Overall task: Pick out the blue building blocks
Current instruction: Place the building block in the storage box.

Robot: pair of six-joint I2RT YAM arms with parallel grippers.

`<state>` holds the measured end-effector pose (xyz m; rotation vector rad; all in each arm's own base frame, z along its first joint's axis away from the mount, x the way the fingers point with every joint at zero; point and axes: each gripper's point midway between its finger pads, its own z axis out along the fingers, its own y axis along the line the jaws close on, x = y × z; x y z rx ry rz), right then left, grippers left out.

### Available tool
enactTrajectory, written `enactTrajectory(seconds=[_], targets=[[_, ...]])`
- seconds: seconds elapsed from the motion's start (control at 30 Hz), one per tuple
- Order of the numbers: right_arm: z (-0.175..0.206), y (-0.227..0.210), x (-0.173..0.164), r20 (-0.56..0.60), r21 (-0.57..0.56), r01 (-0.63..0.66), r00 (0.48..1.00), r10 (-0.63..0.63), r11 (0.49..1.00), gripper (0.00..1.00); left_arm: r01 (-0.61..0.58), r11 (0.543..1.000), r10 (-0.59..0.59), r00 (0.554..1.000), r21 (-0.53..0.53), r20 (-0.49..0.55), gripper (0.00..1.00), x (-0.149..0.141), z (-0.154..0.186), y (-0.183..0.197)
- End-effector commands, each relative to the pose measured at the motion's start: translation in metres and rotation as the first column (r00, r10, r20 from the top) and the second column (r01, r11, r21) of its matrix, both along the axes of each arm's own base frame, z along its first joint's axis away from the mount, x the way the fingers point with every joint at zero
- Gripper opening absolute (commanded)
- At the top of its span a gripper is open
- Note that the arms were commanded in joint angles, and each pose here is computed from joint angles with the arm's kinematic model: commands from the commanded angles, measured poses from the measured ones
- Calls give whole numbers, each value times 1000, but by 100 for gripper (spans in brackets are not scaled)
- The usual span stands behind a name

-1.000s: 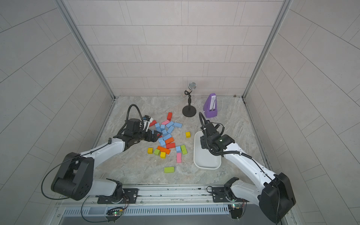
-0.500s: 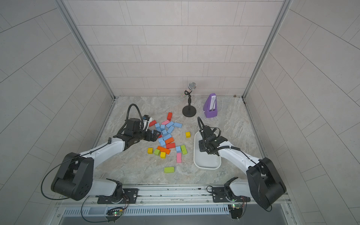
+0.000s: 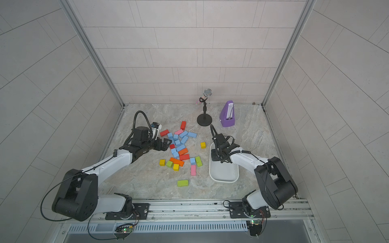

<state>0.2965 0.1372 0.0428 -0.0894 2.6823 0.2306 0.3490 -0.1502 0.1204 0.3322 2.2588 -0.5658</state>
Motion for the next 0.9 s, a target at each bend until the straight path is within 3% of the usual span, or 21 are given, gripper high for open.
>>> enactTrajectory(seconds=[0.0, 0.3, 0.4, 0.5, 0.7, 0.87], targets=[[-3, 4, -1, -3, 48, 24, 1000, -23, 999, 31, -4, 1000, 4, 999, -18, 39, 100, 4, 14, 1], [12, 2, -5, 17, 63, 32, 999, -33, 997, 49, -6, 1000, 8, 999, -27, 46, 100, 4, 16, 2], [21, 1, -4, 28, 65, 33, 999, -35, 997, 49, -14, 1000, 15, 999, -21, 43, 100, 4, 15, 4], [31, -5, -8, 46, 61, 52, 997, -55, 997, 47, -16, 999, 17, 999, -36, 30, 100, 4, 12, 2], [28, -41, -19, 95, -13, 150, 984, -148, 989, 32, -14, 998, 15, 1000, -62, 8, 100, 4, 11, -1], [18, -54, -13, 102, -18, 163, 982, -160, 986, 30, -10, 998, 10, 1000, -69, 9, 100, 3, 13, -2]])
